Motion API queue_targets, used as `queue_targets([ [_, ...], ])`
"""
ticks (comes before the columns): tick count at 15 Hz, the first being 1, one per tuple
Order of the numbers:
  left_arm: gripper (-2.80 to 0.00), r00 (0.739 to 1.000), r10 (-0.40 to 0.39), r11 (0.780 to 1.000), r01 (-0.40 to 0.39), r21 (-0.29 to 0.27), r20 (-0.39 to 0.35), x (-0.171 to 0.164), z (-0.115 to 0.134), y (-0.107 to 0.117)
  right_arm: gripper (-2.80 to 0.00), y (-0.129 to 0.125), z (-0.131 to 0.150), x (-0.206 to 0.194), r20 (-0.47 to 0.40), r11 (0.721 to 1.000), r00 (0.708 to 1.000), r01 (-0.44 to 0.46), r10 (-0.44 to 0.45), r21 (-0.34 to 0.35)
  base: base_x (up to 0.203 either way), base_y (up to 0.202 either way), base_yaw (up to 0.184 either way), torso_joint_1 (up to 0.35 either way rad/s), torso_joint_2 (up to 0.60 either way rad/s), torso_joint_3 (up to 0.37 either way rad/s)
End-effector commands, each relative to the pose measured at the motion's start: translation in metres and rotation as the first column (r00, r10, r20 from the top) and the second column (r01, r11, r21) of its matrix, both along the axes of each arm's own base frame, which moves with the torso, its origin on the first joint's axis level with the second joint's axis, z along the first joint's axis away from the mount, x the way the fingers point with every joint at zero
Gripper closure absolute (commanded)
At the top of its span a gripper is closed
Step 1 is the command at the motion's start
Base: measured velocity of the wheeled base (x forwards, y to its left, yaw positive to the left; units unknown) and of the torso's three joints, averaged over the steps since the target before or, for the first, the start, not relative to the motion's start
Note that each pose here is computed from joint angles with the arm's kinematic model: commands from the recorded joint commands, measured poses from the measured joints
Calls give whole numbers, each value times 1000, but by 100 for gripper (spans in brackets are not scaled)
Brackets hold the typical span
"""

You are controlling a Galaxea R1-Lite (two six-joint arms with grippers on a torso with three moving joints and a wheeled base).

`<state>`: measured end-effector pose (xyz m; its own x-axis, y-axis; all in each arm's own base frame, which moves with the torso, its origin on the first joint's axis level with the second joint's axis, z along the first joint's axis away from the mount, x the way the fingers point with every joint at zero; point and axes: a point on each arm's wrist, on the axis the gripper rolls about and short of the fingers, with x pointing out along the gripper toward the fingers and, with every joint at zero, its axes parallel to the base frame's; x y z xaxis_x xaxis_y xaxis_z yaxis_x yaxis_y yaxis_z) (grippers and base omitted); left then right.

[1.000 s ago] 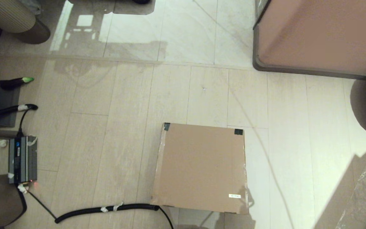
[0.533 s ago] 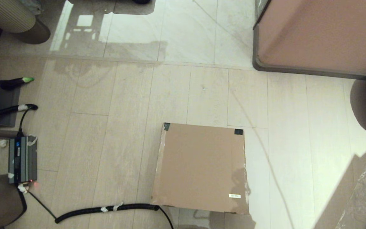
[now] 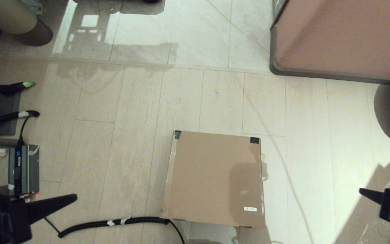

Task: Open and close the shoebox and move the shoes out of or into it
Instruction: Open the shoe box

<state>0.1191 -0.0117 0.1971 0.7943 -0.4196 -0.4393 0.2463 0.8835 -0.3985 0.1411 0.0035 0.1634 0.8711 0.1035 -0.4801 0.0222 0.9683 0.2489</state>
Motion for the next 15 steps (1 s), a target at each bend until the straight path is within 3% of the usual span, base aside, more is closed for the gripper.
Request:
queue_targets([
  [1, 0, 967, -40, 999, 31, -39, -253, 42, -41, -3, 0, 8, -52, 45, -167, 999, 985, -47, 51, 25, 0, 0, 0, 0, 0, 0],
  [4, 0, 940, -64, 997, 48, -55, -334, 70, -86, -7, 0, 25, -86, 65, -199, 992, 972, -119, 125, 42, 0, 0, 0, 0, 0, 0],
  [7, 0, 956, -37, 999, 39, -2, -290, 104, -114, -17, 0, 45, -119, 83, -200, 980, 959, -195, 200, 43, 0, 0, 0, 0, 0, 0],
  [11, 0, 959, -46, 995, 68, 71, -278, 136, -146, -45, 0, 77, -164, 105, -122, 965, 957, -262, 262, 12, 0, 0, 0, 0, 0, 0],
  [13, 0, 972, -19, 992, 49, 119, -236, 158, -164, -59, 0, 86, -186, 109, -99, 963, 958, -270, 268, 0, 0, 0, 0, 0, 0, 0],
  [15, 0, 984, 16, 987, 13, 161, -176, 178, -180, -72, 0, 90, -189, 110, -72, 962, 959, -275, 274, -3, 0, 0, 0, 0, 0, 0],
])
